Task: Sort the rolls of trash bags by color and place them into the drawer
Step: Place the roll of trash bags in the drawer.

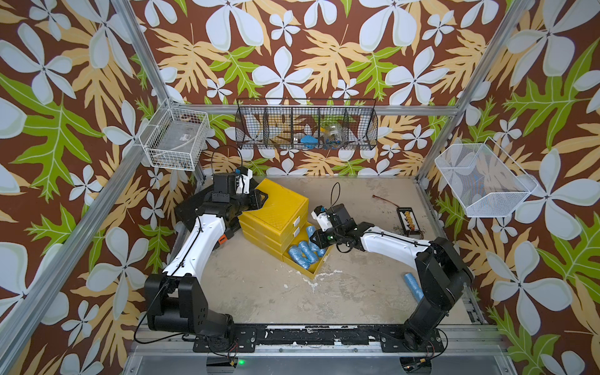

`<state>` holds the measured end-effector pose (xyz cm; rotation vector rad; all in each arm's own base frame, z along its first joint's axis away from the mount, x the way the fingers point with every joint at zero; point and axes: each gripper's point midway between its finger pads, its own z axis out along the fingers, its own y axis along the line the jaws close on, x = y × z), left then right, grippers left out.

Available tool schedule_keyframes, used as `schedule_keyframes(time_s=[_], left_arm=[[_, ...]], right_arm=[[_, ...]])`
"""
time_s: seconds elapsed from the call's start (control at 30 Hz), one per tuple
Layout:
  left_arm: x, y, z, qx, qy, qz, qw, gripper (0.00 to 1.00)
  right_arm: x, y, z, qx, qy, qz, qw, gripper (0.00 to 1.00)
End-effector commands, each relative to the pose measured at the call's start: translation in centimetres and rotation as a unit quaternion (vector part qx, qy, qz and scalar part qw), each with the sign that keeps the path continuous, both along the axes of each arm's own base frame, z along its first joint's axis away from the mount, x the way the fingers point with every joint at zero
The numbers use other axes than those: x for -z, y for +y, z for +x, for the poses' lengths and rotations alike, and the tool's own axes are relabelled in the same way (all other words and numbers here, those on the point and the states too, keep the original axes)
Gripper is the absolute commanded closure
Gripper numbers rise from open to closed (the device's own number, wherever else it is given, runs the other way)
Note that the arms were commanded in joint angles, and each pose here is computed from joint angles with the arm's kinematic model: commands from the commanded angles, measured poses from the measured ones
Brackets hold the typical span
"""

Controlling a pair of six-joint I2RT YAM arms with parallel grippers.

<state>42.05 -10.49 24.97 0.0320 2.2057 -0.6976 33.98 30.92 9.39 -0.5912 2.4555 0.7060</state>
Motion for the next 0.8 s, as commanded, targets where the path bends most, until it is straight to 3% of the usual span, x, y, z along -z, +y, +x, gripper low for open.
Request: schedule_keyframes(time_s=[0.0,0.23,0.53,0.77], left_arm=[[1.1,0.3,-0.7,-0.004,0.029,0.007,1.0,0.63],[1.0,0.3,-0.7,-0.004,0.028,0.007,1.0,0.63],[1.1,0.3,-0.8,-0.004,0.029,0.007,1.0,0.63],[0.7,0.2,-0.7,-0.003,0.023,0.004,1.0,0.63]], right_arm=[[0.6,-0.2,0.2,0.005,-0.005,-0.022,1.0,0.67],[0.5,-1.1,0.4,0.023,-0.016,-0.042,0.999,0.47],[-3.4,-3.2,0.7,0.061,-0.073,-0.043,0.995,0.41],[-5.6,-7.9,0.7,0.135,-0.097,-0.06,0.984,0.4]])
